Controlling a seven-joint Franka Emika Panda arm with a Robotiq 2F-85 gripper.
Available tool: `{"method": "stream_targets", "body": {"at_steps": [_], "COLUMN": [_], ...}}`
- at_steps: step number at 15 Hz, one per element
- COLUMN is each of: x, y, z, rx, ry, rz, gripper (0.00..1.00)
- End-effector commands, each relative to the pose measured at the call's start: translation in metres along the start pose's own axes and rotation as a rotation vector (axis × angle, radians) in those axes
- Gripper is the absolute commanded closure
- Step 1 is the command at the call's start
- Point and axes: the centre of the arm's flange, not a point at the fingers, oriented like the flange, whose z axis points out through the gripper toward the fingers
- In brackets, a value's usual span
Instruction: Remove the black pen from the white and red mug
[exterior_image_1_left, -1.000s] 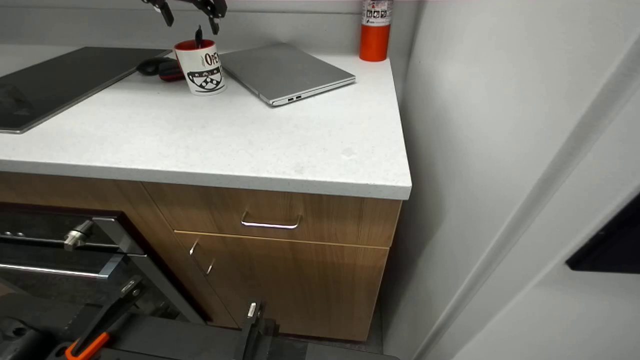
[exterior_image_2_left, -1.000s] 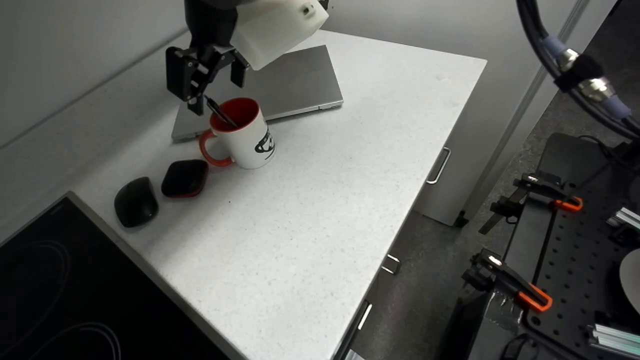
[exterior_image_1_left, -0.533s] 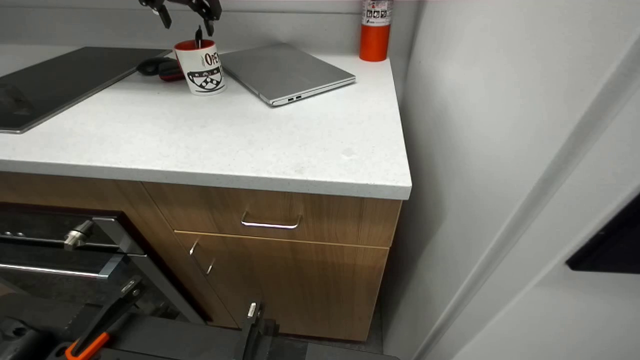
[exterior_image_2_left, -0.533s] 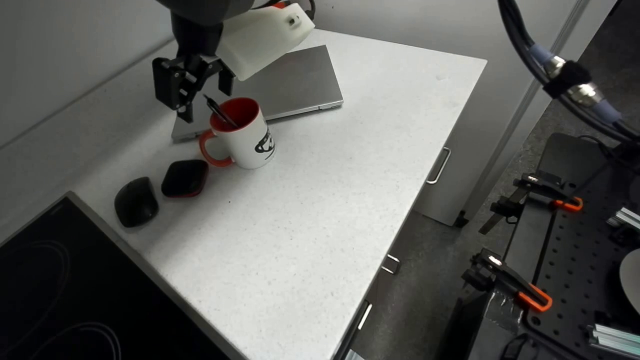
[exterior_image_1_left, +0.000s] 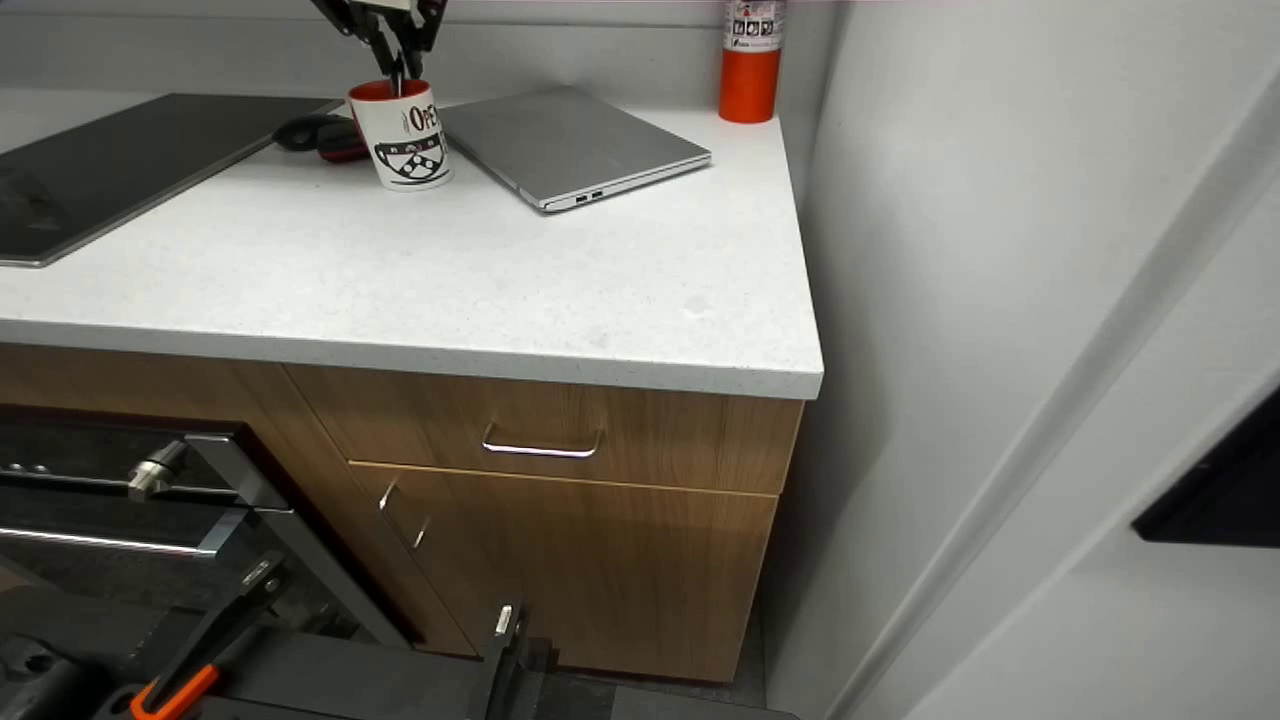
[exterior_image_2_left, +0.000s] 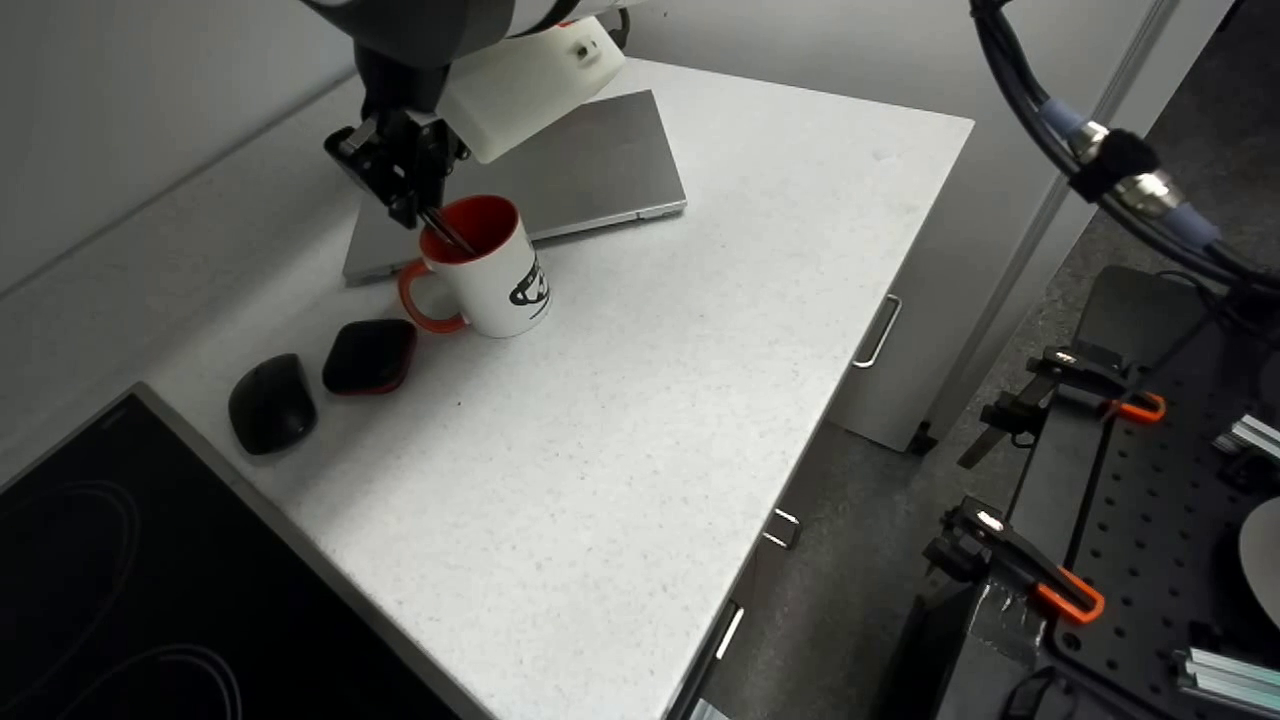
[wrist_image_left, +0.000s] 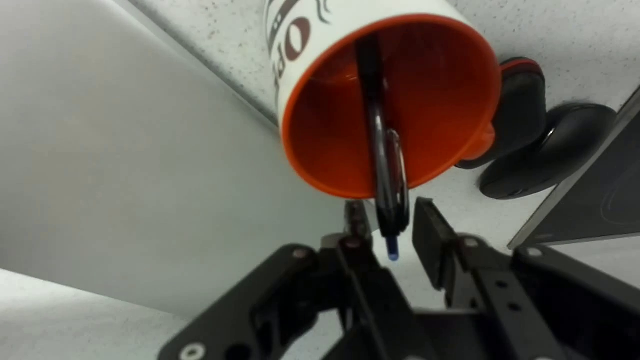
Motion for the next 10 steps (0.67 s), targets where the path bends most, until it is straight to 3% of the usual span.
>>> {"method": "stream_targets", "body": {"at_steps": [1,5,10], "x": [0.006,0.005,0.010], "y": [0.007,0.007,-0.004], "z": [0.001,-0.017,-0.084], "rx": [0.008,0.000,0.004], "ry": [0.027,0.035,0.104], "rz": [0.021,0.025,-0.005], "gripper": [1.00,0.99,0.99]}}
